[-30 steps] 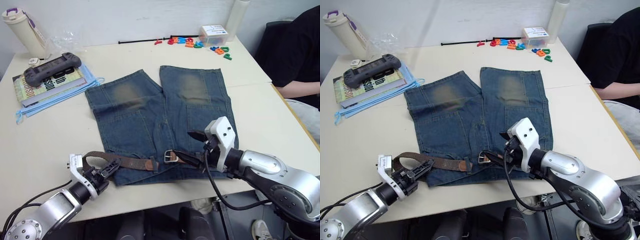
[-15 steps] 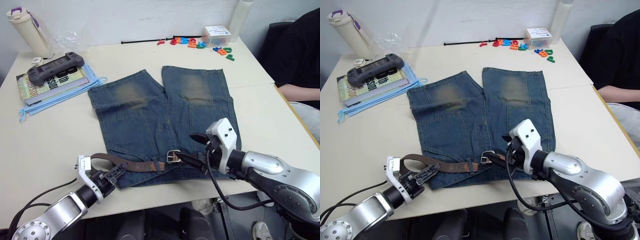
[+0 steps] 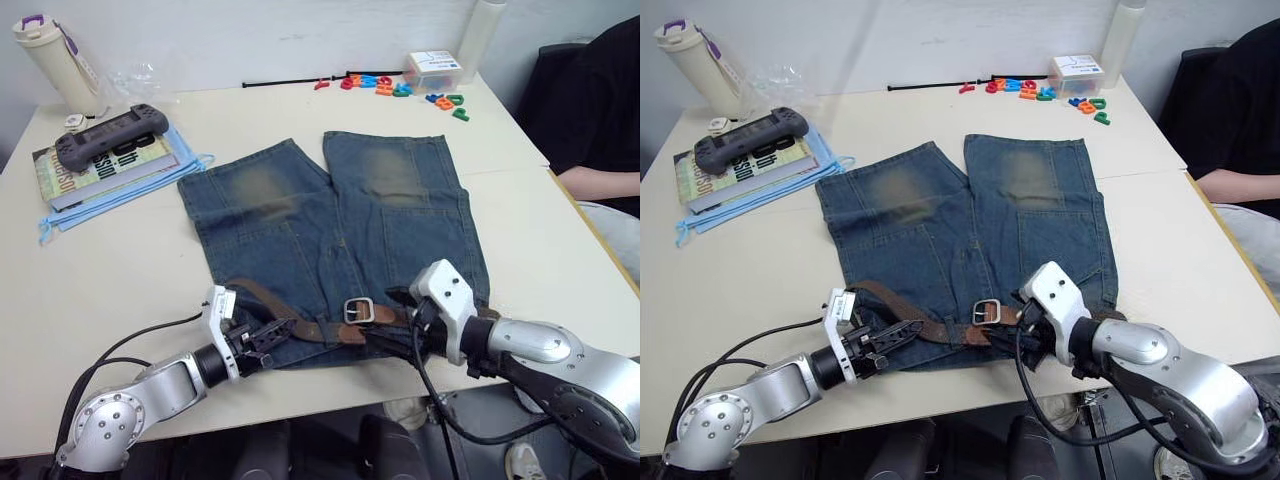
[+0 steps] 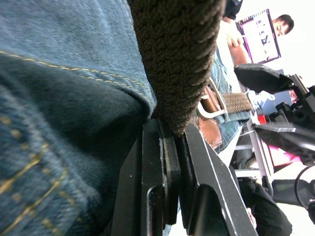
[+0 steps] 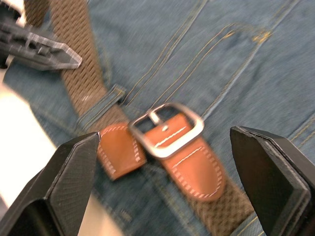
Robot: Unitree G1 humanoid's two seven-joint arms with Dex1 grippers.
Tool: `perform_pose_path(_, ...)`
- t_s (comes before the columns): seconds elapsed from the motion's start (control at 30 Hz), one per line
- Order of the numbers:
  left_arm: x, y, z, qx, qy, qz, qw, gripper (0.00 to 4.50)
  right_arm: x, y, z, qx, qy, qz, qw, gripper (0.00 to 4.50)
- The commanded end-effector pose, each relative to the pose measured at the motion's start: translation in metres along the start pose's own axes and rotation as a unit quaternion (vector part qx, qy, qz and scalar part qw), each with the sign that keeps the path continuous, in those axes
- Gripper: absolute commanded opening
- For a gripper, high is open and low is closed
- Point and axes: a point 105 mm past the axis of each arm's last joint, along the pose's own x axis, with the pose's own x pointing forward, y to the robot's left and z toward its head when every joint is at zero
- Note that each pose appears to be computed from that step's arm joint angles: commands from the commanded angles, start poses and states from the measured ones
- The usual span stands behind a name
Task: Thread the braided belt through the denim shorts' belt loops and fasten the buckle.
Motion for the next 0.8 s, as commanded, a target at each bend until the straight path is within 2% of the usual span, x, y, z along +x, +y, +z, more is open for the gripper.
perform_pose_path(0.03, 0.007, -0.016, -0.001, 0.021, 0.006, -0.035, 0.999, 0.00, -0.005, 0.011, 0.005, -0.062, -0.002, 0.017, 0.998, 4.49)
perform_pose_path(0.17, 0.014, -0.023, 0.002, 0.035, 0.006, -0.053, 0.998, 0.00, -0.009, 0.014, -0.003, -0.164, 0.026, 0.019, 0.986, 4.49)
perform_pose_path(0.33, 0.016, -0.024, 0.004, 0.038, 0.009, -0.059, 0.997, 0.00, -0.009, 0.010, -0.017, -0.326, 0.040, -0.009, 0.944, 4.49)
perform_pose_path(0.63, 0.016, -0.025, 0.009, 0.042, 0.012, -0.062, 0.997, 0.00, 0.002, 0.014, -0.021, -0.447, -0.003, -0.039, 0.894, 4.49)
perform_pose_path(0.8, 0.016, -0.027, 0.011, 0.039, 0.010, -0.062, 0.997, 0.00, 0.009, 0.024, -0.029, -0.457, -0.009, -0.026, 0.889, 4.49)
